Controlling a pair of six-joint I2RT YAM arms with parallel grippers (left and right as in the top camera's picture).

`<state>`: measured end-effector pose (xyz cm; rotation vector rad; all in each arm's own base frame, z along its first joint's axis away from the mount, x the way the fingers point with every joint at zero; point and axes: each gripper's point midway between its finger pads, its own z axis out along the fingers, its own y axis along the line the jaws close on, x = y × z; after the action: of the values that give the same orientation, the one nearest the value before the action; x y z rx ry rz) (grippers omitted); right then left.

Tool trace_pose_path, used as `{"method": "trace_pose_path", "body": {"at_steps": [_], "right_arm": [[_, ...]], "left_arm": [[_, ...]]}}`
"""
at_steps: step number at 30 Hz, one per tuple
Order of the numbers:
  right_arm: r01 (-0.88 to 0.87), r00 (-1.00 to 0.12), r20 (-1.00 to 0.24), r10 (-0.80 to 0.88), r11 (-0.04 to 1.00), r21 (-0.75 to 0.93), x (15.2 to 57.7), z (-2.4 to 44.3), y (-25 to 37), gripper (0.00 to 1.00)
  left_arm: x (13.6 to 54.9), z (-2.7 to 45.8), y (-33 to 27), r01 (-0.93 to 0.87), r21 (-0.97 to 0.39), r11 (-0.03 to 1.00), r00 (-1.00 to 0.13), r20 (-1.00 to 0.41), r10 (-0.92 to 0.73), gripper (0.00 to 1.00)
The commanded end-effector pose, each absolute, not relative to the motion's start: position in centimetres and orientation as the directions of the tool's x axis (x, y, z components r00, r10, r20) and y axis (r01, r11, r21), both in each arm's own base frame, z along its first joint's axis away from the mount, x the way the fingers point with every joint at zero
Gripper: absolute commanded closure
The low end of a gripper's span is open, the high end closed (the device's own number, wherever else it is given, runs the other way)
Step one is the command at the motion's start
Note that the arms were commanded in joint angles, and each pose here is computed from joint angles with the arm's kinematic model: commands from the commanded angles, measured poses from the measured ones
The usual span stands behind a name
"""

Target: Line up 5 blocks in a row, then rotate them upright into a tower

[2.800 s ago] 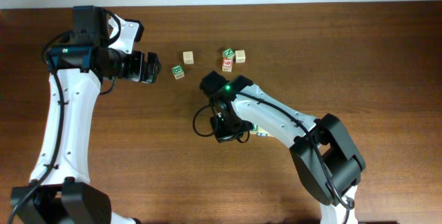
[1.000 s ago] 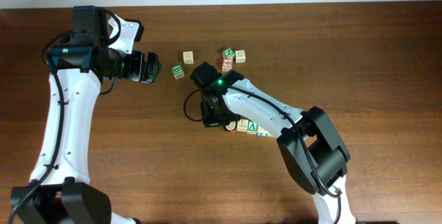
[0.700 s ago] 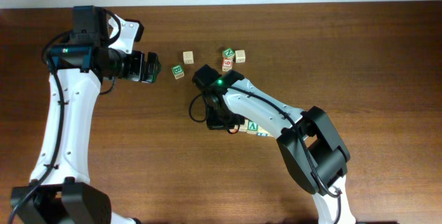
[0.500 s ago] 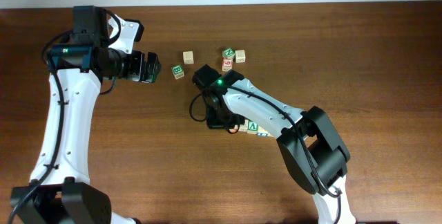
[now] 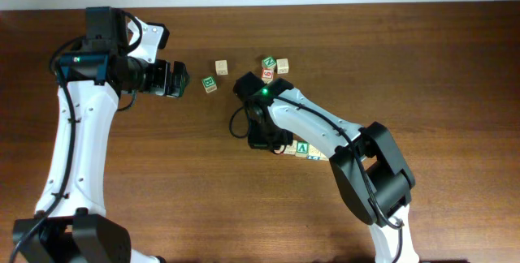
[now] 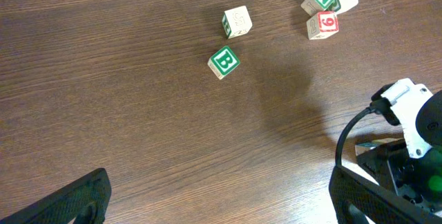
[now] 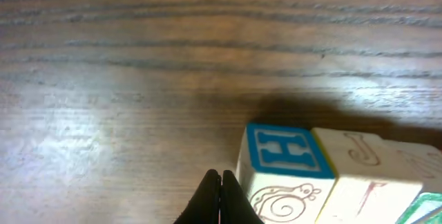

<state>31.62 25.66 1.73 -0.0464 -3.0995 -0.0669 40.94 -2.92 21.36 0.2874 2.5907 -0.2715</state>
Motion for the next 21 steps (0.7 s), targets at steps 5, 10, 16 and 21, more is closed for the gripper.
{"method": "trace_pose_path", "body": {"at_steps": [5, 10, 16, 21], "right_arm": [[-0.068, -0.994, -0.096, -0.052, 0.983, 0.168, 35.3, 11.4, 27.6, 0.96], [-0.020, -0.981, -0.193, 0.026, 0.973, 0.228, 37.2, 19.3, 24.0, 0.96], [0.040, -0.963, -0.247, 0.102, 0.969, 0.243, 35.5, 25.4, 17.6, 0.96], [0.073, -0.953, -0.273, 0.135, 0.971, 0.228, 32.6, 28.9, 12.6, 0.96]], "left_arm": [[41.3, 21.8, -2.9, 0.254, -0.131, 0.958, -0.838, -0.524, 0.151, 0.01], [41.3, 21.8, -2.9, 0.254, -0.131, 0.958, -0.838, -0.524, 0.151, 0.01], [41.3, 21.8, -2.9, 0.254, -0.131, 0.958, -0.838, -0.524, 0.151, 0.01], [41.3, 21.8, -2.9, 0.254, -0.131, 0.958, -0.838, -0.524, 0.151, 0.01]]}}
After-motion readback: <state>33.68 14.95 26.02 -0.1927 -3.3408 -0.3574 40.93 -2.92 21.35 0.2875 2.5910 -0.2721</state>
